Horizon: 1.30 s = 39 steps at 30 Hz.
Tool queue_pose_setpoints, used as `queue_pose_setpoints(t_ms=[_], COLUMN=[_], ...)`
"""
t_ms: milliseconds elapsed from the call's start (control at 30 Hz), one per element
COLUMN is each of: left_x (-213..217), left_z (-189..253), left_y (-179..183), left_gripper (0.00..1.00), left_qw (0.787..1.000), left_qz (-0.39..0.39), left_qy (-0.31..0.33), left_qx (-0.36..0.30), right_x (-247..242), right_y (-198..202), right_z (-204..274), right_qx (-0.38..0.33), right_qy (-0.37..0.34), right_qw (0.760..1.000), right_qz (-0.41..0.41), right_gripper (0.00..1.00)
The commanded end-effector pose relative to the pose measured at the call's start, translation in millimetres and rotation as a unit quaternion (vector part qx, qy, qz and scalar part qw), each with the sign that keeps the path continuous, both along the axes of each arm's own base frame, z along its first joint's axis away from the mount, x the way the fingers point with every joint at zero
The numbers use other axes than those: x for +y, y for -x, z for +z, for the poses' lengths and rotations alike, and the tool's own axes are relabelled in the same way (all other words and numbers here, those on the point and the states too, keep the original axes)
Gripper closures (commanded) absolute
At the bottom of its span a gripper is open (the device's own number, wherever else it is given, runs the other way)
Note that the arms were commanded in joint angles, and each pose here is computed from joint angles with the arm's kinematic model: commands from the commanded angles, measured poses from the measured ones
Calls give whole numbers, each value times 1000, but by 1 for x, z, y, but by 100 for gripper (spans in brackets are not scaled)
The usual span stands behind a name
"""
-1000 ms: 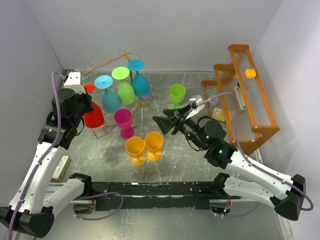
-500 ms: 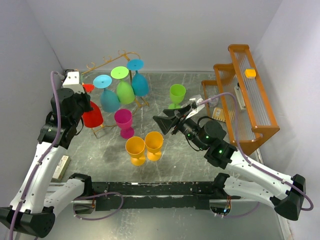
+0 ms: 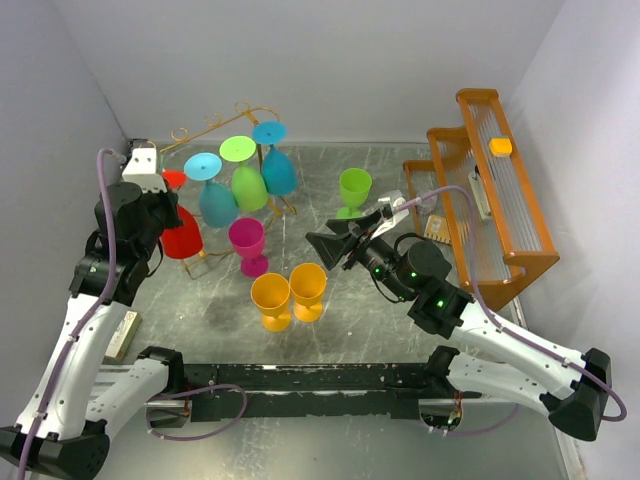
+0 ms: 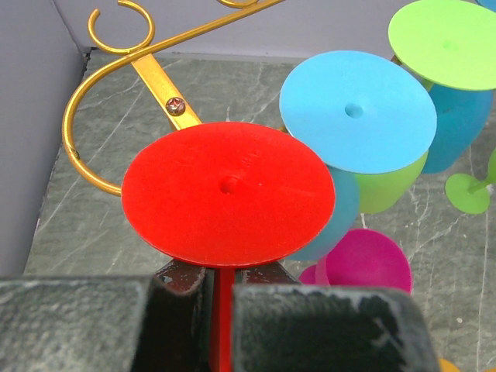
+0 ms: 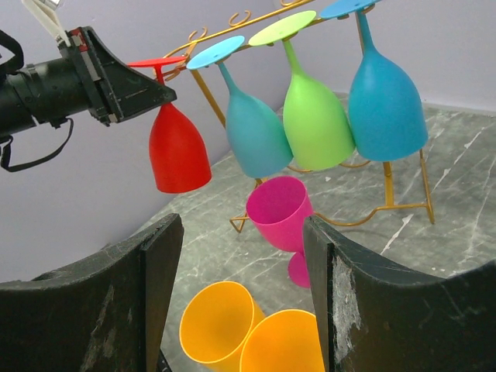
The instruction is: Place the wine glass upside down on the wine glass rack
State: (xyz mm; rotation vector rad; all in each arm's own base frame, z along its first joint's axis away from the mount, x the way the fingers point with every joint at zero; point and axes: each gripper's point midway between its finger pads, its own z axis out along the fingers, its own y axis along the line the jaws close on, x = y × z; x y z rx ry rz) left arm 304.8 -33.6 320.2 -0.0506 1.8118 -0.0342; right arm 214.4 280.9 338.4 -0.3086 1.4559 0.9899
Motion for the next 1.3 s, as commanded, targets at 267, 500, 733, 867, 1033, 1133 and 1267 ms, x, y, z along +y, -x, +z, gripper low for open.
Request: queue_pose_setpoints(t_ms=[267,500,733,867,1033,1133,1267], left_x=[-6,-19,-18,-7,1,-1,-2], left_z=[9,1,-7,-9,-11,-13,-12], left_y=[15,13,11,7,2,2,7], left_gripper=[93,93,93,93,86,79,69], left_qw=[998,996,995,998,1000,1000,1000], left_qz=[-47,-86,-88,-48,-14,-17,-21], left_qy=[-25,-28,-37,-33,-23,-16,-9], left_qx=[-20,-16,-12,-6,3,8,7], right_x=[-2,-3,-4,-4,-4,-4,-3], right_y=[2,2,1,0,0,0,0], right_z=[2,1,0,-1,0,0,0], right_qx=[-6,-4,-5,-4,-5,-5,-4], right_qy=[-5,-7,-4,-3,-4,-3,-3], right_qw=[1000,1000,1000,1000,1000,1000,1000], right_qz=[0,-2,-6,-7,-8,-8,-7], right_gripper=[36,36,36,36,36,36,36])
